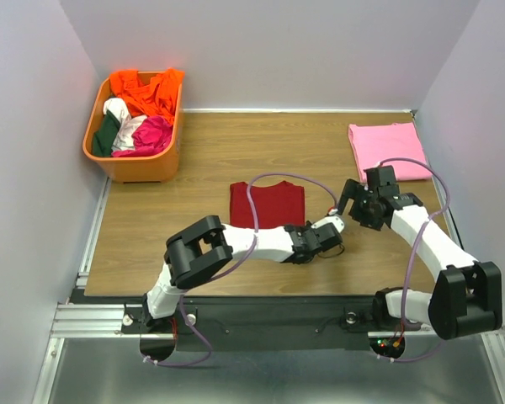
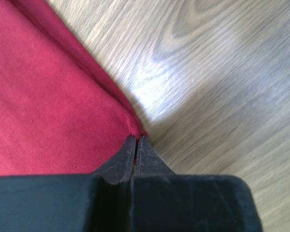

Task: Fold and stack the t-shirts
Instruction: Neatly place the folded tshirt to the corner

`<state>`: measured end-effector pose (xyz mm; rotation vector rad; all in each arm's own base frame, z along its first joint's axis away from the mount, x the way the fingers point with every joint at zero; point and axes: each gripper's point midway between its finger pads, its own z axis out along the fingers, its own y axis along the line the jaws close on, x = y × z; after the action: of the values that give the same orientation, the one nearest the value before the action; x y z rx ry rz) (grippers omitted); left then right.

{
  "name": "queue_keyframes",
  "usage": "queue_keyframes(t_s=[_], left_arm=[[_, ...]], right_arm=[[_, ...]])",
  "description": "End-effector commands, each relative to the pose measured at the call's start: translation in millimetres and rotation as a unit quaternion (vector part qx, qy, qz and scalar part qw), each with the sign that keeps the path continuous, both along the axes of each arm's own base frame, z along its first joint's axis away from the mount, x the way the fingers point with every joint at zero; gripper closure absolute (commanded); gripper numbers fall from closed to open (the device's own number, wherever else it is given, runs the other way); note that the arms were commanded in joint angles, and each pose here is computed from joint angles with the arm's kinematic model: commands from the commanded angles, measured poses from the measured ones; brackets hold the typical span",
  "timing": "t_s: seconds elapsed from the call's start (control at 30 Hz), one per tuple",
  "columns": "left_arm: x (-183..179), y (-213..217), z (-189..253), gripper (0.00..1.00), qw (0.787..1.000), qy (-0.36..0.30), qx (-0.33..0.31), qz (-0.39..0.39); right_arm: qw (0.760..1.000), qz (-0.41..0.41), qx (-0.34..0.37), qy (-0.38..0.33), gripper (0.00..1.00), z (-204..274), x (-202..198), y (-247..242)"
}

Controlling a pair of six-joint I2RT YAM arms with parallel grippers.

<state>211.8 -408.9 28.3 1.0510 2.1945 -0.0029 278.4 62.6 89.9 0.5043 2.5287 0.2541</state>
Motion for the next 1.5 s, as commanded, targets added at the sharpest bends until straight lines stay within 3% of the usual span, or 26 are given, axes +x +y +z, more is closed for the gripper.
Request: queue_keyframes(t_s=[0.0, 0.1, 0.2, 0.37, 0.6, 0.97, 1.07, 1.1, 1.2, 1.23, 1.3, 1.33, 1.37, 1.4, 1.47], left_arm=[[9, 3, 39, 1.00, 0.997, 0.016, -0.073, 0.017], [11, 2, 56, 1.00, 0.994, 0.022, -0.104, 0.019], [11, 1, 67, 1.00, 0.991, 0.030, -0.131, 0.022], [15, 2, 80, 1.00, 0.985, 0.042, -0.167, 0.029], [15, -6, 84, 1.00, 0.982, 0.055, -0.181, 0.022], [11, -19, 85, 1.00, 0.978, 0.072, -0.197, 0.013], [11, -19, 84, 1.00, 0.977, 0.075, -0.198, 0.014], [11, -19, 83, 1.00, 0.977, 0.076, -0.199, 0.018], [10, -22, 83, 0.97, 0.976, 0.082, -0.203, 0.018], [10, -24, 86, 0.81, 0.975, 0.082, -0.207, 0.019], [13, -24, 93, 0.67, 0.972, 0.084, -0.219, 0.032], [13, -23, 104, 0.57, 0.969, 0.083, -0.232, 0.033], [17, -19, 109, 0.43, 0.965, 0.087, -0.243, 0.047], [16, -16, 115, 0.36, 0.963, 0.088, -0.251, 0.051], [25, 3, 135, 0.27, 0.954, 0.084, -0.276, 0.076]], right_arm=[[0.994, 0.020, 0.103, -0.026, 0.00, 15, 19, 36], [0.976, 0.057, 0.211, -0.020, 0.00, 15, 21, 74], [0.960, 0.062, 0.273, -0.005, 0.00, 4, 22, 93], [0.948, 0.063, 0.311, 0.000, 0.00, -10, 28, 104], [0.911, 0.063, 0.408, -0.003, 0.00, -24, 31, 127], [0.912, 0.094, 0.396, 0.046, 0.00, -65, 31, 169], [0.912, 0.109, 0.393, 0.048, 0.16, -66, 31, 182], [0.914, 0.111, 0.389, 0.044, 0.30, -67, 33, 183], [0.919, 0.120, 0.373, 0.034, 0.49, -62, 35, 181], [0.923, 0.125, 0.362, 0.025, 0.64, -57, 44, 181], [0.931, 0.130, 0.339, 0.024, 0.77, -57, 47, 178], [0.940, 0.137, 0.313, 0.019, 0.89, -57, 48, 172], [0.943, 0.142, 0.302, 0.006, 0.94, -49, 56, 171], [0.947, 0.146, 0.288, -0.001, 0.99, -45, 61, 169], [0.959, 0.154, 0.236, 0.003, 0.99, -46, 64, 157]])
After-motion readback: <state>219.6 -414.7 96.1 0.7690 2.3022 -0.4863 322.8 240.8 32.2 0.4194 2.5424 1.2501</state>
